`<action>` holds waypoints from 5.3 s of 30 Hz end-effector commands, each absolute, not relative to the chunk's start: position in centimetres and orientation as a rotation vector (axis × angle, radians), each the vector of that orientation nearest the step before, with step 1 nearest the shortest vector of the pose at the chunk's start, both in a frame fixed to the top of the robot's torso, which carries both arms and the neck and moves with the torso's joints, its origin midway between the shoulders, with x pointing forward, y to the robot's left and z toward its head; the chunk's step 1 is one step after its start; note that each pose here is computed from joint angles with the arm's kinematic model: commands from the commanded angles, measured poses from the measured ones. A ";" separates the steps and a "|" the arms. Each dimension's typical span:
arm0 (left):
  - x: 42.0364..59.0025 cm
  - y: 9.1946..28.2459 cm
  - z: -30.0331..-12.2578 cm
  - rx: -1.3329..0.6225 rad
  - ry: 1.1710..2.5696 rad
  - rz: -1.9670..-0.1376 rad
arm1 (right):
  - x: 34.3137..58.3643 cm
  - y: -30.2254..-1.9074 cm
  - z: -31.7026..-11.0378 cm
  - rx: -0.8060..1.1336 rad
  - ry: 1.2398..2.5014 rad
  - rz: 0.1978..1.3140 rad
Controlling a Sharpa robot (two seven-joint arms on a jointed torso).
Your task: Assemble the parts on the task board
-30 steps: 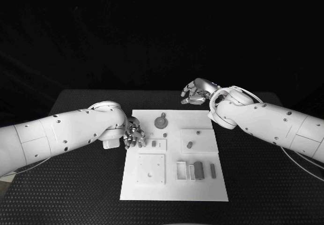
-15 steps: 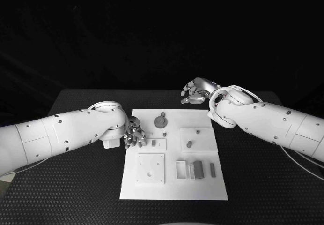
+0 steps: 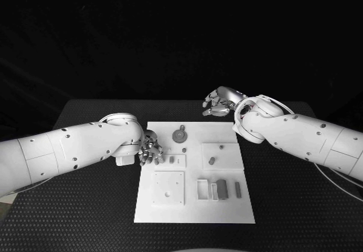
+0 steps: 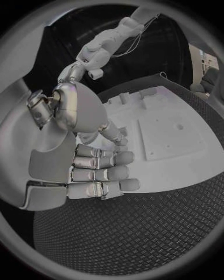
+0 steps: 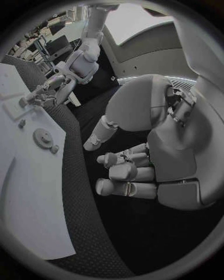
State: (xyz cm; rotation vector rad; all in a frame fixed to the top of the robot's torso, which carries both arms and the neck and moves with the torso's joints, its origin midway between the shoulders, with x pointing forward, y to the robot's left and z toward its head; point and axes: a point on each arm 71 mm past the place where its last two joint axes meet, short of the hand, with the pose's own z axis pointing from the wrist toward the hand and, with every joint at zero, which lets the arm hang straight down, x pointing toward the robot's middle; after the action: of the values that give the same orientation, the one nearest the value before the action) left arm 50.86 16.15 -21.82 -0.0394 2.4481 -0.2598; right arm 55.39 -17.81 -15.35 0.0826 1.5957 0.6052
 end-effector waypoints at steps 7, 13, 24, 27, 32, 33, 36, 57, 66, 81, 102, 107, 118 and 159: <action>50.8 16.3 -22.2 -0.034 2.444 -0.234 | 55.3 -17.7 -15.5 0.066 1.603 0.605; 50.9 16.4 -22.2 -0.037 2.442 -0.235 | 55.3 -17.7 -15.5 0.066 1.603 0.604; 50.9 16.4 -22.2 -0.044 2.433 -0.242 | 55.3 -17.8 -15.5 0.066 1.605 0.603; 50.9 16.4 -22.2 -0.047 2.429 -0.244 | 55.3 -17.8 -15.6 0.066 1.606 0.603; 51.0 16.4 -22.1 -0.054 2.418 -0.254 | 55.3 -17.8 -15.6 0.066 1.607 0.602; 51.0 16.3 -22.1 -0.054 2.416 -0.256 | 55.3 -17.8 -15.6 0.066 1.608 0.602; 51.0 16.3 -22.1 -0.058 2.410 -0.261 | 55.3 -17.8 -15.7 0.066 1.609 0.602; 51.1 16.3 -21.9 -0.070 2.394 -0.282 | 55.3 -17.7 -16.0 0.068 1.615 0.601; 51.0 16.4 -22.0 -0.065 2.401 -0.279 | 55.3 -17.8 -16.0 0.068 1.617 0.600; 50.9 16.4 -21.9 -0.068 2.396 -0.286 | 55.3 -17.8 -16.1 0.068 1.618 0.600; 50.9 16.5 -21.7 -0.077 2.373 -0.297 | 55.3 -17.8 -16.2 0.069 1.621 0.598; 50.9 16.4 -21.7 -0.083 2.367 -0.300 | 55.3 -17.8 -16.3 0.070 1.622 0.598; 50.9 16.5 -21.7 -0.082 2.367 -0.306 | 55.4 -17.9 -16.5 0.071 1.624 0.594; 51.0 17.0 -21.1 -0.144 2.345 -0.360 | 55.6 -18.2 -16.6 0.077 1.624 0.584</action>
State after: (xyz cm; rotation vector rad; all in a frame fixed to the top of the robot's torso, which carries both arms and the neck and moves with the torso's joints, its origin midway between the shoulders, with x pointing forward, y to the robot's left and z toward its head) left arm 51.03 17.18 -21.24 -0.1346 2.3598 -0.3315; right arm 55.62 -18.27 -16.52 0.0937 1.6189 0.5841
